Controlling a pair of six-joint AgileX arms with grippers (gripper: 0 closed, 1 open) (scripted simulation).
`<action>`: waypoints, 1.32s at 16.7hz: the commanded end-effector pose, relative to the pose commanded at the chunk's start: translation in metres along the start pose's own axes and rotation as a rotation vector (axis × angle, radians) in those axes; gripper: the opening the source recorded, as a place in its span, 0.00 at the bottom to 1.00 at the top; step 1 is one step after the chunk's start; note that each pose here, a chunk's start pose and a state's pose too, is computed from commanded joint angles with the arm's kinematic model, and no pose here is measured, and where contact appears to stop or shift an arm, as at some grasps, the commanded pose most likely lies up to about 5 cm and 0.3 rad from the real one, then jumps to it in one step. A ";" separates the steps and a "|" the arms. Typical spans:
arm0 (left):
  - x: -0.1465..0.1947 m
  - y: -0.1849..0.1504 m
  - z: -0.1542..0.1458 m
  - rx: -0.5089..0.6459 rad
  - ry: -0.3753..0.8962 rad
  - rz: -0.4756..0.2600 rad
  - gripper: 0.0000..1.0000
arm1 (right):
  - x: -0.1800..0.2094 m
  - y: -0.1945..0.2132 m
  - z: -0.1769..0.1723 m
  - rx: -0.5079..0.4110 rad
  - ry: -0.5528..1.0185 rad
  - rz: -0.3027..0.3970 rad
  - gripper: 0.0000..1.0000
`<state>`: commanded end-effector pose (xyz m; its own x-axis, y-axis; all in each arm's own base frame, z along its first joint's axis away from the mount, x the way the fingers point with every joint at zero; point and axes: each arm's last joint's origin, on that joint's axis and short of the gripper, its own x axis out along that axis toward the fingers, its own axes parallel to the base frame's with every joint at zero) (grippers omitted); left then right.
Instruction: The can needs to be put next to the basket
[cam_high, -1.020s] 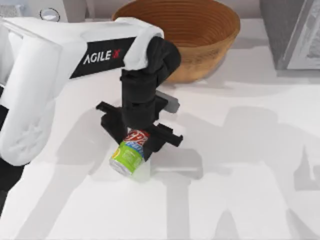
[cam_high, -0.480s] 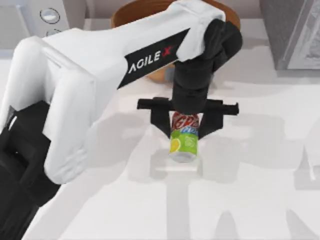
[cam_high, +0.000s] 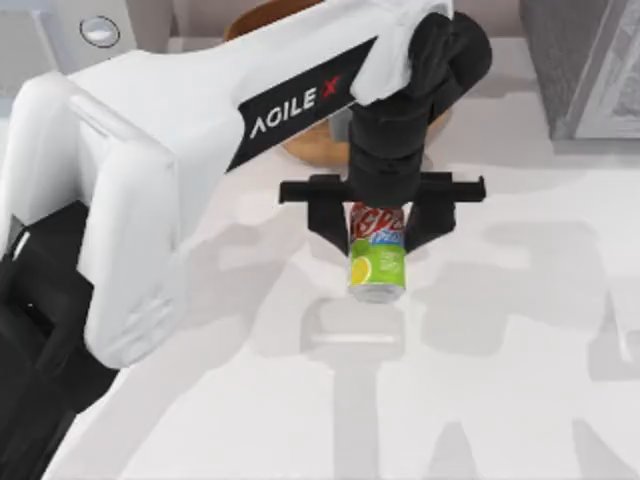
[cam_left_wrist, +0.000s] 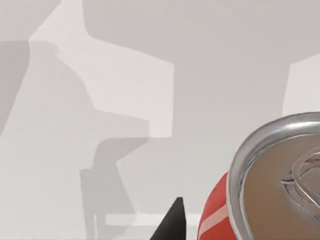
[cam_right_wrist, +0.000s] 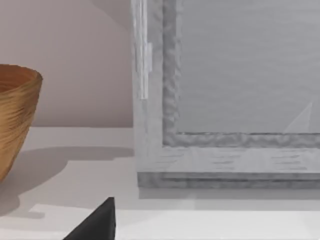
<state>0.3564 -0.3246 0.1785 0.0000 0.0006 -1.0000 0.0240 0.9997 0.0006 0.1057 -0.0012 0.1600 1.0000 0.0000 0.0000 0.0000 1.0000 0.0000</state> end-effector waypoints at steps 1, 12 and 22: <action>0.001 0.000 0.000 -0.001 -0.001 0.000 0.00 | 0.000 0.000 0.000 0.000 0.000 0.000 1.00; 0.006 0.001 0.000 -0.004 -0.002 0.000 0.30 | 0.000 0.000 0.000 0.000 0.000 0.000 1.00; 0.006 0.001 0.000 -0.004 -0.002 0.000 1.00 | 0.000 0.000 0.000 0.000 0.000 0.000 1.00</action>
<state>0.3568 -0.3240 0.1721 0.0020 0.0007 -1.0000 0.0200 0.9998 0.0008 0.1057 -0.0012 0.1600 1.0000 0.0000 0.0000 0.0000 1.0000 0.0000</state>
